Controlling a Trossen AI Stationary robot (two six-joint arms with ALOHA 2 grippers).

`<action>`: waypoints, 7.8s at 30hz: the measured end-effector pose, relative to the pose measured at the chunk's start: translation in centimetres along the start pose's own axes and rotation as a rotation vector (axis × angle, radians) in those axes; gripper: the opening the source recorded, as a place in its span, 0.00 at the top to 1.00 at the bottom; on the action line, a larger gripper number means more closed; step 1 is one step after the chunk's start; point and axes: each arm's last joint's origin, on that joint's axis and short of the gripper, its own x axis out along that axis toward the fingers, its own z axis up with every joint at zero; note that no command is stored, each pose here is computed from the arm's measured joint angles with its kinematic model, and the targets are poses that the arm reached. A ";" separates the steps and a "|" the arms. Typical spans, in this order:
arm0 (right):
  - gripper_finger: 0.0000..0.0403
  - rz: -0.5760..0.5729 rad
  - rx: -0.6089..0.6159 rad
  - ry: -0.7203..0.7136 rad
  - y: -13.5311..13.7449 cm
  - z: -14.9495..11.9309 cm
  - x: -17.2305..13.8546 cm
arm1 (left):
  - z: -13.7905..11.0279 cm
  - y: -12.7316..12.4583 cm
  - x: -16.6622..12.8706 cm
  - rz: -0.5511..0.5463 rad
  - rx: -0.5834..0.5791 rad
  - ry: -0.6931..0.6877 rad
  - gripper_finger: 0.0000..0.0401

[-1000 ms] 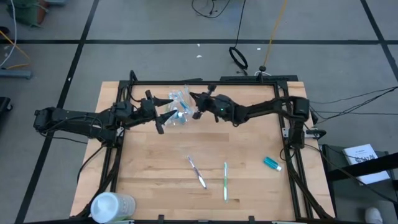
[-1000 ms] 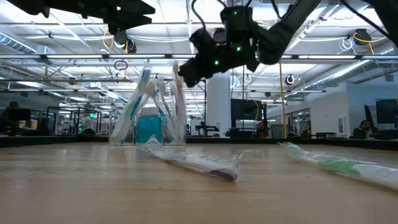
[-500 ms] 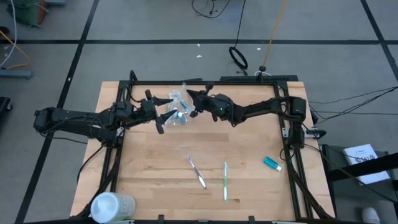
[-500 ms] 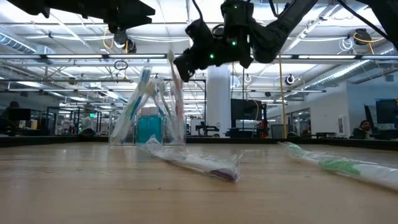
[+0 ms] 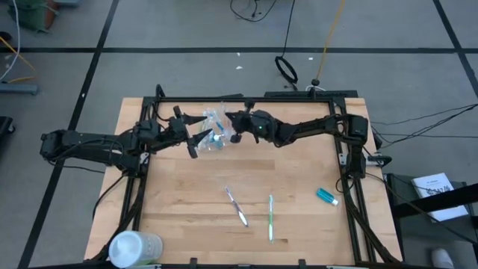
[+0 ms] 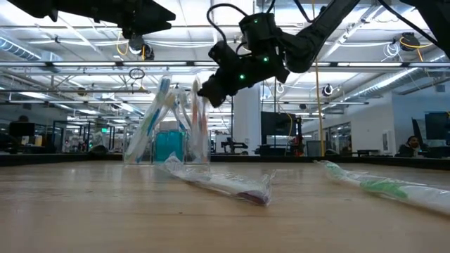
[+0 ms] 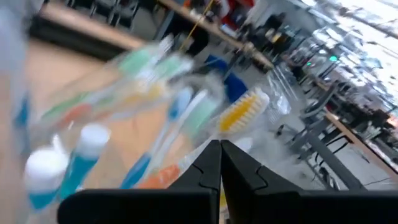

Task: Pick & Place toothbrushing station
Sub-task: Put the orange toothbrush into the transparent organizer, then put the violet toothbrush into the transparent organizer, then put the blue toothbrush into the transparent organizer

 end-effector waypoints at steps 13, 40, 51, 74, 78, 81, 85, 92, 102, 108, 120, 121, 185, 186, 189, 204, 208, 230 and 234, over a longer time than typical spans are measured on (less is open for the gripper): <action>1.00 0.129 -0.253 0.091 2.6 -0.2 -0.8 | 0.0 0.0 0.0 0.000 -0.058 0.002 0.43; 0.74 0.200 -0.193 0.382 2.1 2.0 -5.5 | -1.5 -1.0 -0.2 -0.047 -0.506 0.166 0.43; 0.77 0.158 0.001 0.384 -3.3 5.2 -13.4 | -1.2 -7.2 2.4 -0.187 -0.504 0.102 0.43; 0.78 -0.213 0.024 -0.319 -6.7 1.8 -24.0 | -7.7 -22.4 6.6 0.329 -1.042 1.072 0.43; 0.78 -0.206 0.030 -0.312 -6.6 1.7 -23.8 | -10.3 -23.7 6.4 0.446 -1.104 1.101 0.43; 0.77 -0.202 0.028 -0.307 -6.5 1.7 -23.8 | -12.1 -23.8 6.9 0.522 -1.119 1.077 0.43; 0.78 -0.190 0.020 -0.289 -6.4 1.5 -23.7 | -13.2 -23.0 7.9 0.596 -1.152 1.086 0.43; 0.77 -0.188 0.015 -0.292 -6.4 1.5 -23.7 | -14.2 -19.9 9.5 0.672 -1.053 1.171 0.48; 0.77 -0.190 0.016 -0.294 -6.4 1.5 -23.7 | -14.7 -17.9 10.9 0.577 -0.879 1.206 0.84; 0.77 -0.189 0.016 -0.293 -6.4 1.5 -23.7 | -13.7 -17.5 10.8 0.523 -0.783 1.158 0.98; 0.78 -0.186 0.046 -0.292 -6.4 1.5 -23.7 | -1.9 -11.1 6.6 0.737 -0.475 0.570 0.94; 0.78 -0.186 0.046 -0.292 -6.4 1.5 -23.7 | -1.0 -10.6 6.2 0.754 -0.436 0.511 0.96; 0.62 0.230 0.506 0.026 -1.7 -1.6 -22.4 | -8.3 -3.7 7.9 0.900 -0.105 0.915 0.88; 0.61 0.228 0.508 0.025 -1.6 -1.6 -22.1 | -8.2 -3.7 8.0 0.890 -0.103 0.922 0.88; 0.57 0.228 0.514 0.010 -1.3 -1.6 -21.6 | -7.8 -3.7 8.2 0.866 -0.086 0.937 0.88; 0.57 0.364 0.516 0.044 -0.4 -1.7 -21.9 | -6.9 -2.5 7.3 0.816 -0.026 1.192 0.54; 0.57 0.463 0.449 0.135 0.7 -0.8 -23.2 | -5.2 -2.2 6.3 0.806 -0.064 1.154 0.50; 0.57 0.386 0.499 1.255 1.4 -3.4 -31.9 | -2.4 -0.2 5.5 0.797 -0.226 1.032 0.58; 0.57 0.333 0.507 1.307 1.1 -3.6 -32.2 | -2.3 0.9 5.8 0.853 -0.232 0.992 0.61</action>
